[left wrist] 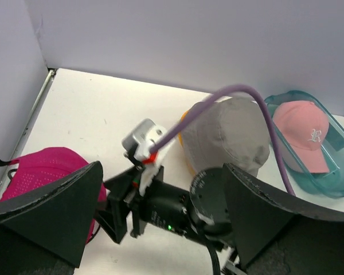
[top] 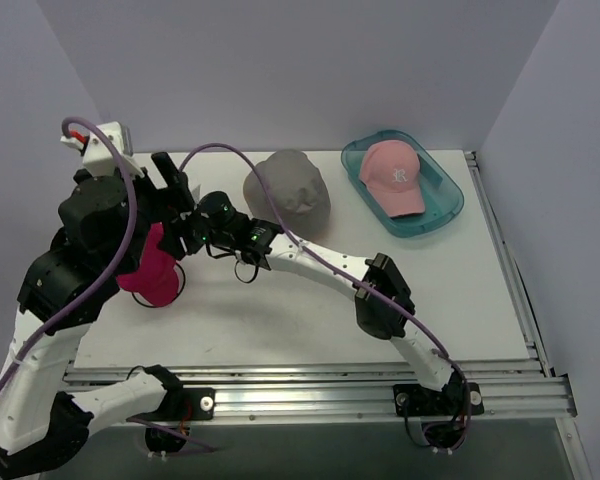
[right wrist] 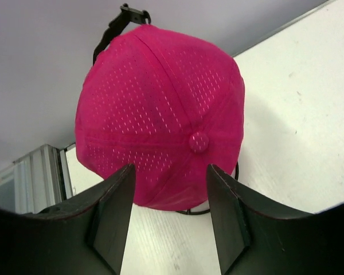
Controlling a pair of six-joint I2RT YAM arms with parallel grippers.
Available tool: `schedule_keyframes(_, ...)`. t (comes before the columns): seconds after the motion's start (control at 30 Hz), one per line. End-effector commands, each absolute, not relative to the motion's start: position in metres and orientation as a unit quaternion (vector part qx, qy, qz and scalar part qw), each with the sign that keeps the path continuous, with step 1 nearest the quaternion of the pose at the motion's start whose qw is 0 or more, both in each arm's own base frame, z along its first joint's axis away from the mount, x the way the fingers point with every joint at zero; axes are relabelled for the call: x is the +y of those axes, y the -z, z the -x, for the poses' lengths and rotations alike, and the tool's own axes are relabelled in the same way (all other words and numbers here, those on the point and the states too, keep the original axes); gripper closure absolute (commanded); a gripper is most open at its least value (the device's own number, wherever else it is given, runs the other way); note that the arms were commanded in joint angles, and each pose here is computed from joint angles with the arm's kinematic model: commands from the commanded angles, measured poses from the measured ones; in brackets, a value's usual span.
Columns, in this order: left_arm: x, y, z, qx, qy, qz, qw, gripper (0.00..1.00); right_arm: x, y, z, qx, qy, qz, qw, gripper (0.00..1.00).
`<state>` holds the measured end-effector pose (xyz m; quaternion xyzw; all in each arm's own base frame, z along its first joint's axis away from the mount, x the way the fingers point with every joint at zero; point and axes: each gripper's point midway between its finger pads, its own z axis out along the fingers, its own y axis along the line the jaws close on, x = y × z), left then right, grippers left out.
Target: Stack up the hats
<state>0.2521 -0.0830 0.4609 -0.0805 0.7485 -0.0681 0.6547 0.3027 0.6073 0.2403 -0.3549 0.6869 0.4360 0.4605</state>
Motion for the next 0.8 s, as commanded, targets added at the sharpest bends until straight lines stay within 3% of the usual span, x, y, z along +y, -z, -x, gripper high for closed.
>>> schedule_keyframes(0.0, -0.073, -0.48, -0.265, 0.742, 0.097, 0.093, 0.656, 0.06, 0.574, -0.319, -0.306, 0.656, -0.464, 0.314, 0.506, 0.52)
schedule_keyframes(0.17, -0.032, -0.448, -0.298, 0.775, 0.062, 0.138, 0.614, 0.06, 0.53, -0.346, -0.294, 0.661, -0.451, 0.286, 0.527, 0.52)
schedule_keyframes(0.2, -0.027, -0.435, -0.303, 0.785, 0.066, 0.141, 0.6, 0.06, 0.522, -0.327, -0.291, 0.675, -0.443, 0.283, 0.517, 0.51)
schedule_keyframes(0.37, 0.055, -0.401, -0.301, 0.782, 0.046, 0.255, 0.567, 0.04, 0.472, -0.337, -0.253, 0.669, -0.465, 0.256, 0.521, 0.5)
schedule_keyframes(0.43, 0.065, -0.391, -0.297, 0.779, 0.036, 0.274, 0.563, 0.04, 0.456, -0.314, -0.244, 0.679, -0.458, 0.252, 0.515, 0.5)
schedule_keyframes(0.77, 0.071, -0.31, -0.303, 0.802, 0.065, 0.321, 0.499, 0.01, 0.372, -0.331, -0.195, 0.66, -0.47, 0.237, 0.535, 0.49)
